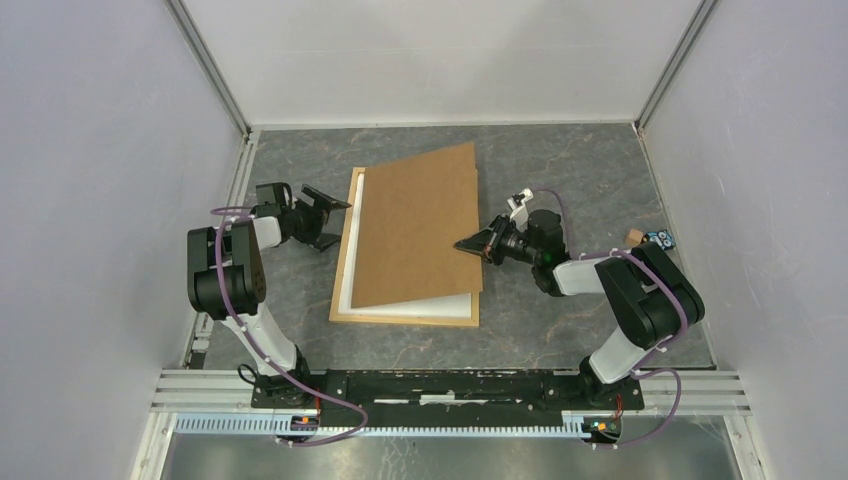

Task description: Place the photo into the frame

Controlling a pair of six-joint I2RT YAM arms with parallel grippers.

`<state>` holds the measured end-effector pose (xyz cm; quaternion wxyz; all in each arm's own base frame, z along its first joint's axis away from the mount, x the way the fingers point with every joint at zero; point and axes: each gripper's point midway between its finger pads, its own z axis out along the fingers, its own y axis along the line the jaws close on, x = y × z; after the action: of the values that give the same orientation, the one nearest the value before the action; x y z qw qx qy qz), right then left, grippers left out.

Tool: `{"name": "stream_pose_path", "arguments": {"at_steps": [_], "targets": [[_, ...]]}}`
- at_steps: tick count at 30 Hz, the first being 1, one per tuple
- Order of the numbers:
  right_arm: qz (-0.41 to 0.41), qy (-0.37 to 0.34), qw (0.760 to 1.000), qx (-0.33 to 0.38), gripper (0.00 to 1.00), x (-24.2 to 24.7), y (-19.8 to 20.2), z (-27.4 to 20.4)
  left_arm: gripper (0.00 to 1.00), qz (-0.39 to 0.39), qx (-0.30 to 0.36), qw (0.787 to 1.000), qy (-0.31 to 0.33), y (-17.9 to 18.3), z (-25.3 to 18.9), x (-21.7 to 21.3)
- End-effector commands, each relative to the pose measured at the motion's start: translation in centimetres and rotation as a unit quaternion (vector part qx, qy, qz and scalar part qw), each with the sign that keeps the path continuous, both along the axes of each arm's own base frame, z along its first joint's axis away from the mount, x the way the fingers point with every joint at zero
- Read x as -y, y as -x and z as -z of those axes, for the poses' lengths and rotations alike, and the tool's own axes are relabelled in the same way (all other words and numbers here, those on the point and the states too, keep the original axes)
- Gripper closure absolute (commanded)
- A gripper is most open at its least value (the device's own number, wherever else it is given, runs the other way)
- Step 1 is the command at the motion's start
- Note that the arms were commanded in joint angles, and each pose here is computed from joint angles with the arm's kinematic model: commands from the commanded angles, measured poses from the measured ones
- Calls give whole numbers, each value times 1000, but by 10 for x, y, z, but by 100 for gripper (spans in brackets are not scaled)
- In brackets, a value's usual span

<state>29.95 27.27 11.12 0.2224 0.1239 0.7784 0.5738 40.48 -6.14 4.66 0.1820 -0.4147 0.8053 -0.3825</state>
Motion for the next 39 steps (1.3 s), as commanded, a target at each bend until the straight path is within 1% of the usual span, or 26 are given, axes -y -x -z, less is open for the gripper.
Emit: {"name": "stream_pose_path", "arguments": {"at_steps": [1, 15, 39], "targets": [[3, -36, 997, 75, 100, -6, -3, -43, 0, -14, -30, 999, -2, 12, 6, 1], [-3, -29, 998, 63, 100, -18, 3, -36, 0, -15, -25, 1000, -4, 11, 4, -1], [16, -16, 999, 44, 100, -21, 2, -17, 0, -18, -22, 1000, -5, 11, 1, -2]]}}
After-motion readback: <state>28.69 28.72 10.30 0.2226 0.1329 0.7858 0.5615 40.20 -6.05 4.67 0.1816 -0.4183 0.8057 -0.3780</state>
